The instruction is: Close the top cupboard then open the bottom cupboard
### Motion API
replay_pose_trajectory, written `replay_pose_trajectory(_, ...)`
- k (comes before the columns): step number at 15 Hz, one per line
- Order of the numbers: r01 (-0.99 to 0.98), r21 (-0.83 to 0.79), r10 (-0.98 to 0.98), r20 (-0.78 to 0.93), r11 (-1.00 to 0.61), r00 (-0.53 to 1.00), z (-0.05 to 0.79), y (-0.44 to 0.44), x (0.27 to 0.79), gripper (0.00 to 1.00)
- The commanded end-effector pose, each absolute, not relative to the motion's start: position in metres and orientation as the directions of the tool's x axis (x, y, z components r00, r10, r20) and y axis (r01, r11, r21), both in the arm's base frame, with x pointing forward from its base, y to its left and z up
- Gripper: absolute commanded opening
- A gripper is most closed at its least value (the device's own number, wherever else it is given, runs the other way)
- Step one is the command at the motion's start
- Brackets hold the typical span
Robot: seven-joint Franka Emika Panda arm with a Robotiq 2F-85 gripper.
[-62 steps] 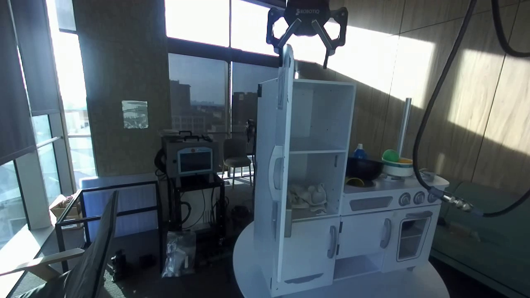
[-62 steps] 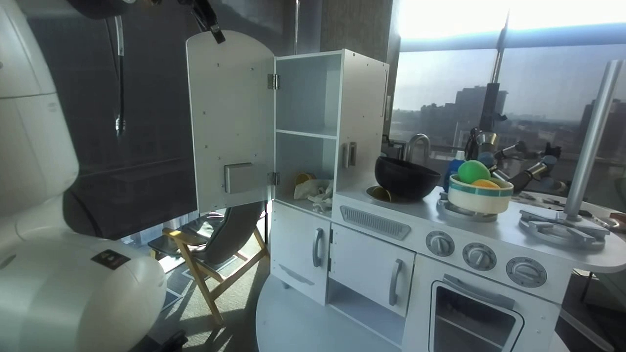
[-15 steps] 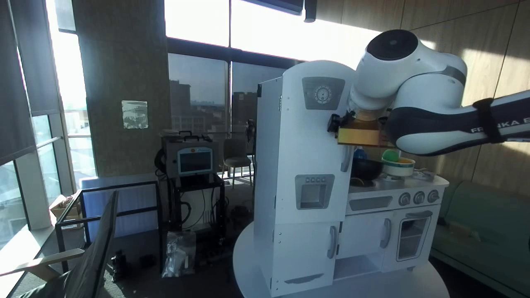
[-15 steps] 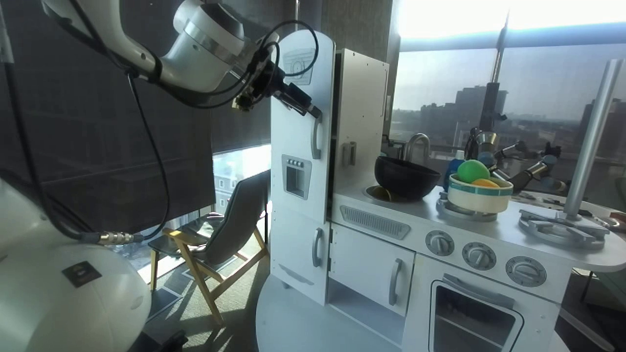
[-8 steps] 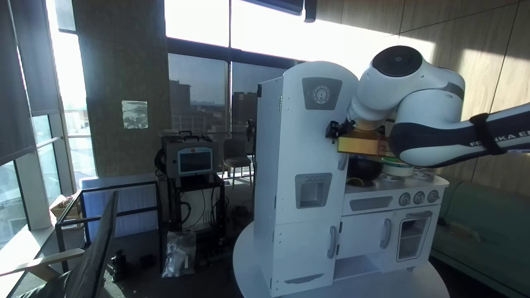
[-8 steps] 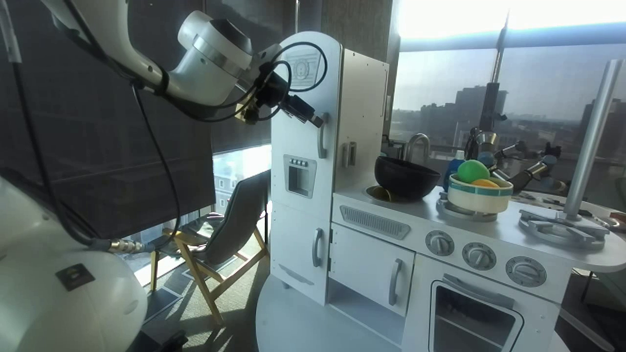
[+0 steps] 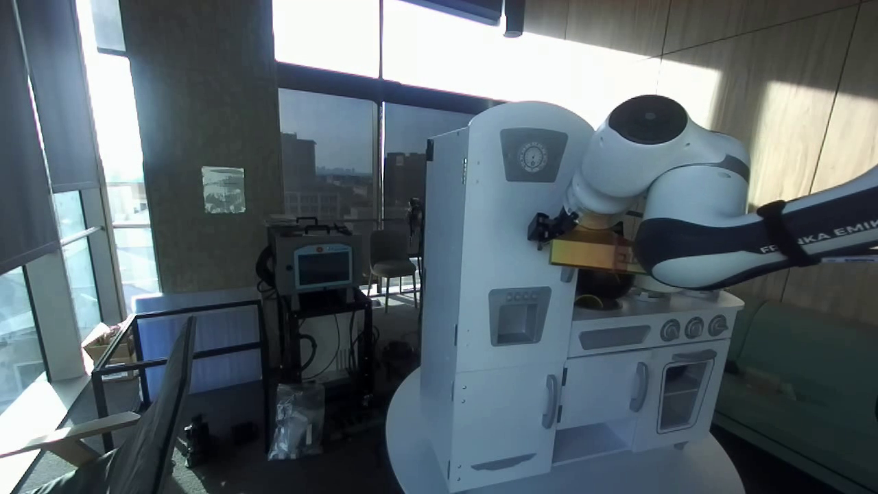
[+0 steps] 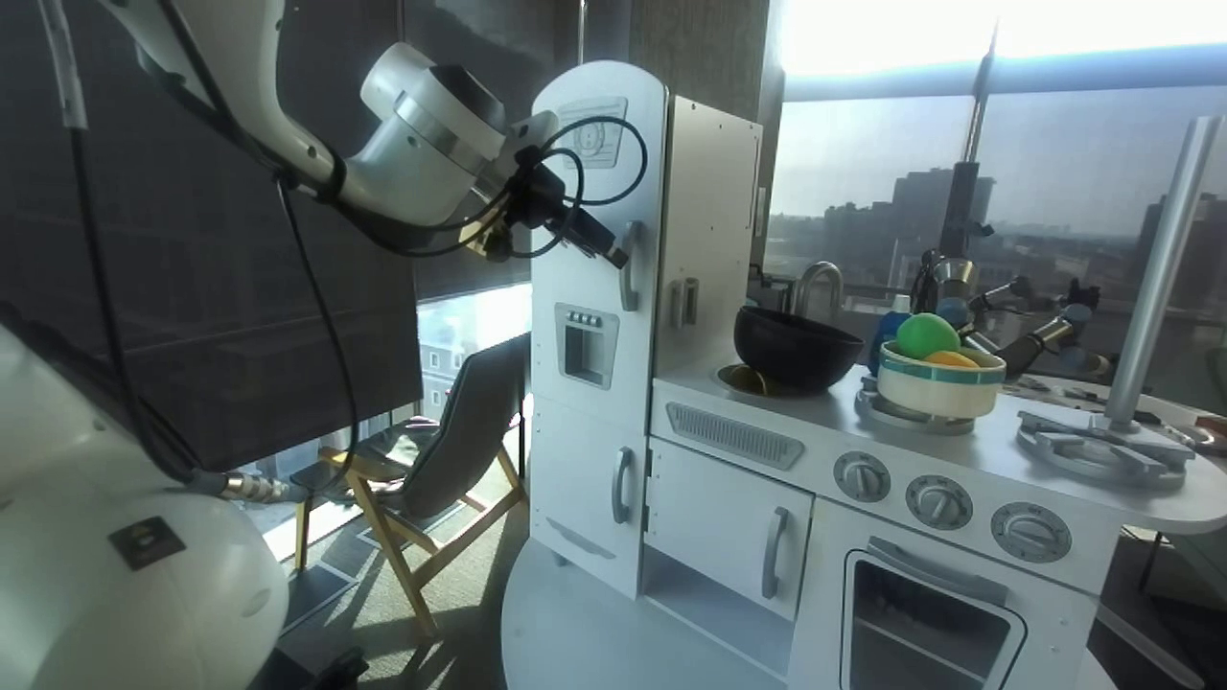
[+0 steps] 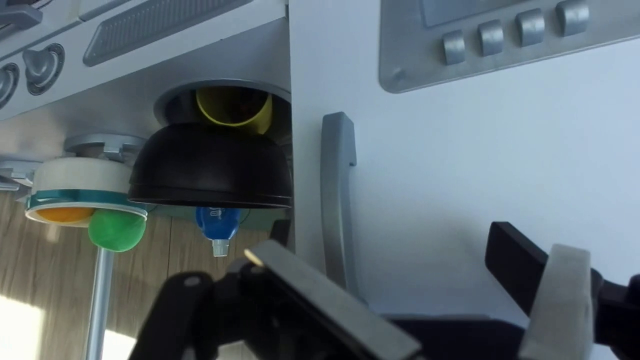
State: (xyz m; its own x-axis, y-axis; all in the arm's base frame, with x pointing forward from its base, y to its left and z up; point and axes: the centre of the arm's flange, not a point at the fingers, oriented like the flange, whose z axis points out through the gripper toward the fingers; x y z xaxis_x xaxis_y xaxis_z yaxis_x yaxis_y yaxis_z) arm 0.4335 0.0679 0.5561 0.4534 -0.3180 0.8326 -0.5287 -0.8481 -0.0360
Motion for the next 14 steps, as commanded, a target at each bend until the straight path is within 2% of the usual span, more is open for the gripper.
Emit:
replay_pose_trajectory(1, -0.513, -0.061, -0.351, 0.796, -0.856, 0.493, 0.544, 0.065, 0.422, 1.00)
replay_pose_trajectory(9, -0.445, -0.081, -0.414, 0.544, -0.892, 0.730, 0.443, 0.078, 0.385, 1.00)
replay_pose_trajectory(14, -0.324, -0.090, -0.331, 0.415, -0.942, 0.848, 0.376, 0.074, 0.381, 1.00)
